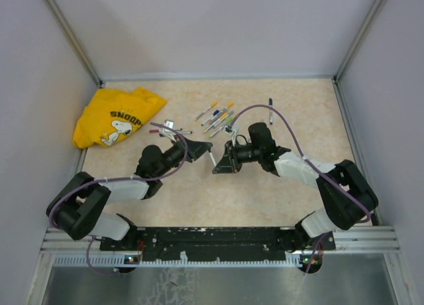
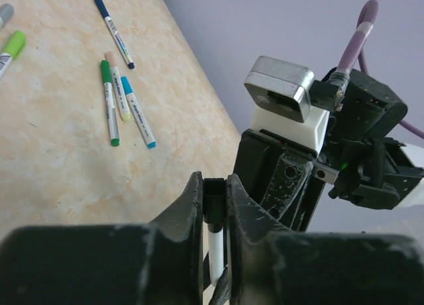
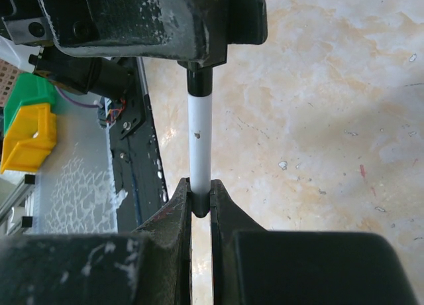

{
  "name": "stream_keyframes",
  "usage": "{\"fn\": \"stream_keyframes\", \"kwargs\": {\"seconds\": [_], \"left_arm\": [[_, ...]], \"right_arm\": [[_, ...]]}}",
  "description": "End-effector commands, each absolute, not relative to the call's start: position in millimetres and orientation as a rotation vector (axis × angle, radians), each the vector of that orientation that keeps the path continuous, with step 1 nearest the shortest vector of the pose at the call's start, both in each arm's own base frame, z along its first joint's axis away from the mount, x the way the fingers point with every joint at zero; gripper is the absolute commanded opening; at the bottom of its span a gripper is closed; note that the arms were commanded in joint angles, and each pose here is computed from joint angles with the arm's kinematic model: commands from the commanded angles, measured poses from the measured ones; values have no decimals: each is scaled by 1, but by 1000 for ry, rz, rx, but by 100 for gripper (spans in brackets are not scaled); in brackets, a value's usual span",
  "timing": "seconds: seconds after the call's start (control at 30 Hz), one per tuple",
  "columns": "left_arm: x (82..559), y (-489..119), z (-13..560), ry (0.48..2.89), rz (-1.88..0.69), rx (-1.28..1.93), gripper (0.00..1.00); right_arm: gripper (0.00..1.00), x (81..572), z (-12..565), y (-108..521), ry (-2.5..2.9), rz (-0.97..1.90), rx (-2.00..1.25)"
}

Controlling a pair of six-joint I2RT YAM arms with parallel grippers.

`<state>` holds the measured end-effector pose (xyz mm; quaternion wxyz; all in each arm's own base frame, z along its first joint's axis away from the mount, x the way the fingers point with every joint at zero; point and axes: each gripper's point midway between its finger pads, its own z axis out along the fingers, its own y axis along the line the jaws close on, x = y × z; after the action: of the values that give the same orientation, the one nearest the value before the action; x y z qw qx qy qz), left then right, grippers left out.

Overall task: Open the pen caps
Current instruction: Open the pen cap from the pen.

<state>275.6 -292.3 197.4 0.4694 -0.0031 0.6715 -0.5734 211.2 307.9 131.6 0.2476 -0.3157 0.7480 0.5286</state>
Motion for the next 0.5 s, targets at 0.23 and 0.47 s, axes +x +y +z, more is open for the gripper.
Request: {"fn": "stream_keyframes", "kwargs": {"seconds": [0.23, 0.47], "left_arm": [[264, -297, 220, 1545, -1490, 44, 0], [253, -298, 220, 1532, -1520, 45, 0]], "right_arm": [[23, 222, 161, 316, 1921, 1442, -958], [51, 222, 162, 315, 1910, 1436, -959]]}}
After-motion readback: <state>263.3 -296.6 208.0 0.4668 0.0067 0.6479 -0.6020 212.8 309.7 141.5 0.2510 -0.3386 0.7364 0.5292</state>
